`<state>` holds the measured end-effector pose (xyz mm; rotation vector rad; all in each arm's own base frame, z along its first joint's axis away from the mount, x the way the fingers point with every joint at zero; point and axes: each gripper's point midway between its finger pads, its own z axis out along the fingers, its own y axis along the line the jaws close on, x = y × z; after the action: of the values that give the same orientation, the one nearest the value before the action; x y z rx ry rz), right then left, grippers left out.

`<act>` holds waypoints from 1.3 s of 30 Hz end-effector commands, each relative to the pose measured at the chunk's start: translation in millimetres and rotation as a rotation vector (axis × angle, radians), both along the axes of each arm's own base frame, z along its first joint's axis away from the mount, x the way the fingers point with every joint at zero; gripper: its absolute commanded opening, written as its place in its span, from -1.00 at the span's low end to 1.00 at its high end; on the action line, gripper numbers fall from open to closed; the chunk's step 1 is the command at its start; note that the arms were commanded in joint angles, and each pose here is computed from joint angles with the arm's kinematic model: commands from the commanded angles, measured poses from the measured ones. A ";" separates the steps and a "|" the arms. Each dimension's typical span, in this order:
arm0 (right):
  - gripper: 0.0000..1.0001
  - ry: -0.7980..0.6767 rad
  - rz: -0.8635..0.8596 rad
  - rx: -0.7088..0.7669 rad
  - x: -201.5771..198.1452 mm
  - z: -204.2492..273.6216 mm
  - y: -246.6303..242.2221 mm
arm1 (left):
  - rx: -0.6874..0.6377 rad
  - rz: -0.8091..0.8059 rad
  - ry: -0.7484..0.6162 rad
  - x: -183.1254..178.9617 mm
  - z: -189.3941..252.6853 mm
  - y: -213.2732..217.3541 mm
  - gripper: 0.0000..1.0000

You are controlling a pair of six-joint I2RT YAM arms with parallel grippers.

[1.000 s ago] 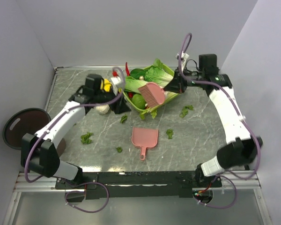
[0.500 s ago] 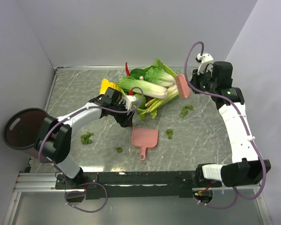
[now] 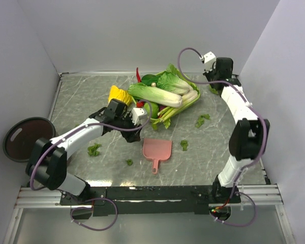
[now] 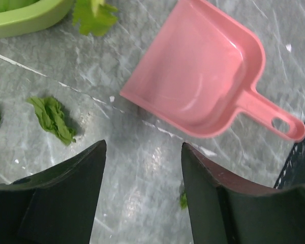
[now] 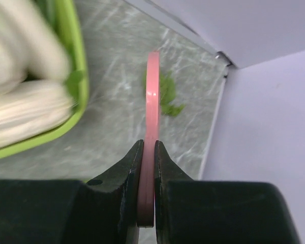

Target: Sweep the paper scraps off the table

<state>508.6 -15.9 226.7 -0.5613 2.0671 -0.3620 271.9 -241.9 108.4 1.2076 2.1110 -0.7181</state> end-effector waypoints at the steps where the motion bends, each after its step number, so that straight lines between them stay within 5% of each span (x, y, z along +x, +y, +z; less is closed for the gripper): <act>1: -1.00 -0.107 0.002 -0.157 50.5 30.8 -27.4 | 0.010 -0.120 -0.076 -12.3 16.2 8.5 0.30; 5: -1.00 -0.055 0.064 -0.273 91.9 5.2 -32.2 | 0.011 -0.157 -0.095 -15.9 22.9 10.8 0.36; 8: -1.00 -0.027 0.062 -0.361 113.7 -5.4 -58.0 | 0.008 -0.122 -0.085 -16.2 23.0 12.4 0.69; 16: -1.00 0.046 0.201 -0.442 126.7 -38.0 -62.6 | 0.002 -0.056 -0.054 -11.1 18.8 17.7 0.92; 25: -1.00 0.348 0.385 -0.327 15.6 -114.5 -34.6 | -0.026 -0.099 -0.070 -10.6 27.3 12.1 0.92; 33: -1.00 0.527 0.526 0.057 -147.9 -70.7 36.6 | -0.043 -0.024 -0.037 -3.1 13.7 9.0 0.89; 39: -1.00 0.377 0.424 0.164 -180.1 -21.0 47.8 | -0.053 0.056 -0.026 8.0 5.6 7.3 0.86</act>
<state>360.7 12.4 194.3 -1.1314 2.2130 0.0241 268.7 -230.8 114.9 1.1986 2.0768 -0.7281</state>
